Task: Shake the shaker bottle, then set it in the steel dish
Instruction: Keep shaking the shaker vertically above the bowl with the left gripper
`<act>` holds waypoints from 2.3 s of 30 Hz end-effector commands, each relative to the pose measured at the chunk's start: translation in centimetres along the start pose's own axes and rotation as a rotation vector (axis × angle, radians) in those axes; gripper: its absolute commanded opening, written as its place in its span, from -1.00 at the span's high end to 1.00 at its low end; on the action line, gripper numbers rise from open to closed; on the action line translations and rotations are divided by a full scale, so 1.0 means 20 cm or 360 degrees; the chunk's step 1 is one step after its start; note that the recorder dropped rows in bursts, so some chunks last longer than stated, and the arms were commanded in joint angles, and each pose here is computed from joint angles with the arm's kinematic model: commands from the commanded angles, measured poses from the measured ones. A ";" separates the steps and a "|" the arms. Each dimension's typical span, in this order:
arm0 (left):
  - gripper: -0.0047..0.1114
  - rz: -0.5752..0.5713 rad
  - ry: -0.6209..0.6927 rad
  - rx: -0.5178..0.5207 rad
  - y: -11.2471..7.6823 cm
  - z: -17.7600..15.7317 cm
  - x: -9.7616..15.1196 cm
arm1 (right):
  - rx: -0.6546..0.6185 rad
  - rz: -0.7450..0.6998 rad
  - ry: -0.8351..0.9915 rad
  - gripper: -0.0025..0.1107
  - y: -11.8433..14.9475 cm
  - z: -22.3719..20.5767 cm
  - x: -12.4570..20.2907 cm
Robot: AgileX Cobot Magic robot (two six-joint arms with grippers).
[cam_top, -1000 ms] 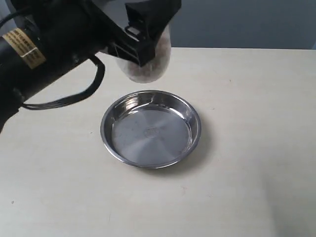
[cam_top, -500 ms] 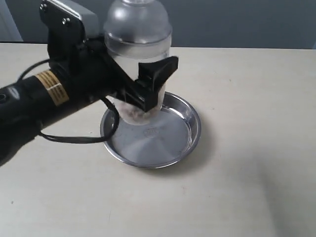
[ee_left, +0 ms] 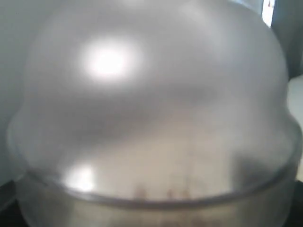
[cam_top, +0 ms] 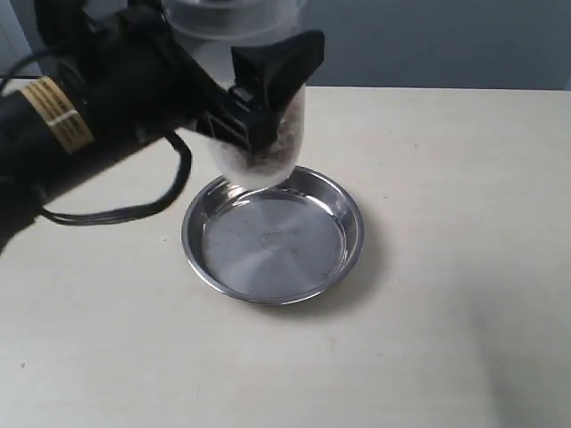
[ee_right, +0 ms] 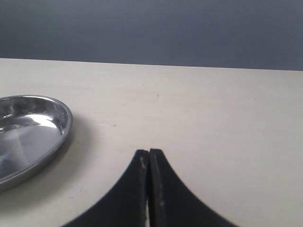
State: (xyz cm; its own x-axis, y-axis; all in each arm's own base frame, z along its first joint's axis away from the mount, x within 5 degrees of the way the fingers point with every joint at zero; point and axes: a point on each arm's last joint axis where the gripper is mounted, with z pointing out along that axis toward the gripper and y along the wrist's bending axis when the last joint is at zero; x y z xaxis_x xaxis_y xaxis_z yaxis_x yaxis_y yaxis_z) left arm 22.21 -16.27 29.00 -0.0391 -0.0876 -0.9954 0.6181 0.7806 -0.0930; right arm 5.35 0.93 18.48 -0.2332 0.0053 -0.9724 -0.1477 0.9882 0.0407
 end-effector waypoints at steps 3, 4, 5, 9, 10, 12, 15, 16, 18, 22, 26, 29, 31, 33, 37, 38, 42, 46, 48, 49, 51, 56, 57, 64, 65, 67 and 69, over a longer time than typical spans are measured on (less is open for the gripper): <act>0.92 0.0066 0.0008 0.0061 -0.05 0.01 -0.08 | -0.0005 -0.0004 -0.0026 0.97 0.00 0.00 -0.01; 0.92 0.0025 0.0176 0.0005 -0.02 0.04 0.04 | -0.0005 -0.0004 -0.0026 0.97 0.00 0.00 -0.01; 0.92 -0.0092 0.0242 0.0003 -0.01 0.06 0.18 | -0.0005 -0.0004 -0.0026 0.97 0.00 0.00 -0.01; 0.92 0.0078 -0.0480 0.0354 -0.16 0.00 -0.21 | -0.0005 -0.0004 -0.0023 0.97 0.00 0.00 0.00; 0.92 0.0121 -0.0179 0.0174 -0.11 0.04 -0.15 | -0.0005 -0.0004 -0.0023 0.97 0.00 0.00 0.00; 0.92 -0.0029 0.0223 -0.0047 -0.02 0.10 0.13 | -0.0005 -0.0004 -0.0023 0.97 0.00 0.00 0.00; 0.92 0.0076 -0.0286 0.0218 -0.13 0.06 -0.07 | -0.0005 -0.0004 -0.0023 0.97 0.00 0.00 0.00; 0.92 0.0133 -0.0462 0.0259 -0.16 0.03 -0.21 | -0.0005 -0.0004 -0.0023 0.97 0.00 0.00 0.00; 0.92 0.0040 0.0123 -0.0036 -0.04 0.10 0.04 | -0.0005 -0.0004 -0.0023 0.97 0.00 0.00 0.00; 0.92 0.0044 -0.0230 0.0206 -0.12 0.08 -0.02 | -0.0005 -0.0004 -0.0023 0.97 0.00 0.00 0.00; 0.92 0.0099 0.0000 0.0027 -0.08 0.09 -0.04 | -0.0005 -0.0004 -0.0023 0.97 0.00 0.00 0.00; 0.91 -0.0127 0.0321 -0.0221 0.04 0.12 0.18 | -0.0005 -0.0004 -0.0023 0.97 0.00 0.00 0.00; 0.91 0.0015 -0.0025 0.0009 -0.05 0.09 0.00 | -0.0005 -0.0004 -0.0023 0.97 0.00 0.00 0.00; 0.92 0.0195 -0.0402 0.0181 -0.14 0.02 -0.25 | -0.0005 -0.0004 -0.0023 0.97 0.00 0.00 0.00; 0.92 0.0005 0.0208 -0.0184 0.03 0.07 0.07 | -0.0005 -0.0004 -0.0023 0.97 0.00 0.00 0.00; 0.91 -0.0090 0.0282 -0.0251 0.06 0.07 0.16 | -0.0005 -0.0004 -0.0023 0.97 0.00 0.00 0.00; 0.92 0.0043 -0.0398 0.0150 -0.10 0.00 -0.15 | -0.0005 -0.0004 -0.0023 0.97 0.00 0.00 0.00; 0.92 0.0046 0.0009 -0.0051 -0.05 0.03 -0.07 | -0.0005 -0.0004 -0.0023 0.97 0.00 0.00 0.00; 0.91 -0.0069 0.0249 -0.0178 0.00 0.05 0.15 | -0.0005 -0.0004 -0.0023 0.97 0.00 0.00 0.00; 0.91 -0.0113 0.0187 -0.0141 -0.02 0.05 0.14 | -0.0005 -0.0004 -0.0023 0.97 0.00 0.00 0.00; 0.91 0.0031 -0.0236 0.0097 -0.12 0.02 -0.05 | -0.0005 -0.0004 -0.0023 0.97 0.00 0.00 0.00; 0.92 0.0058 0.0060 -0.0004 -0.08 0.03 -0.01 | -0.0005 -0.0004 -0.0023 0.97 0.00 0.00 0.00; 0.91 -0.0039 0.0224 -0.0102 -0.03 0.05 0.13 | -0.0005 -0.0004 -0.0023 0.97 0.00 0.00 0.00; 0.91 0.0083 -0.0199 0.0093 -0.11 0.00 -0.15 | -0.0005 -0.0004 -0.0023 0.97 0.00 0.00 0.00; 0.91 0.0071 -0.0002 0.0012 -0.07 0.02 -0.05 | -0.0005 -0.0004 -0.0023 0.97 0.00 0.00 0.00; 0.91 -0.0045 0.0338 -0.0156 0.01 0.05 0.19 | -0.0005 -0.0004 -0.0023 0.97 0.00 0.00 0.00; 0.91 -0.0024 0.0144 -0.0063 -0.03 0.05 0.11 | -0.0005 -0.0004 -0.0023 0.97 0.00 0.00 0.00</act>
State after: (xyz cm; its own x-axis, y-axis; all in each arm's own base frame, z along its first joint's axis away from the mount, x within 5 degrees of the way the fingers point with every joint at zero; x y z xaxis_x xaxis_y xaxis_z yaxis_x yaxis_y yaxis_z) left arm 22.49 -17.42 28.36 -0.0667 -0.0573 -0.9961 0.5874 0.8048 -0.0856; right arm 5.36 0.93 18.51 -0.2301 0.0057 -0.9731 -0.1476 0.9882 0.0407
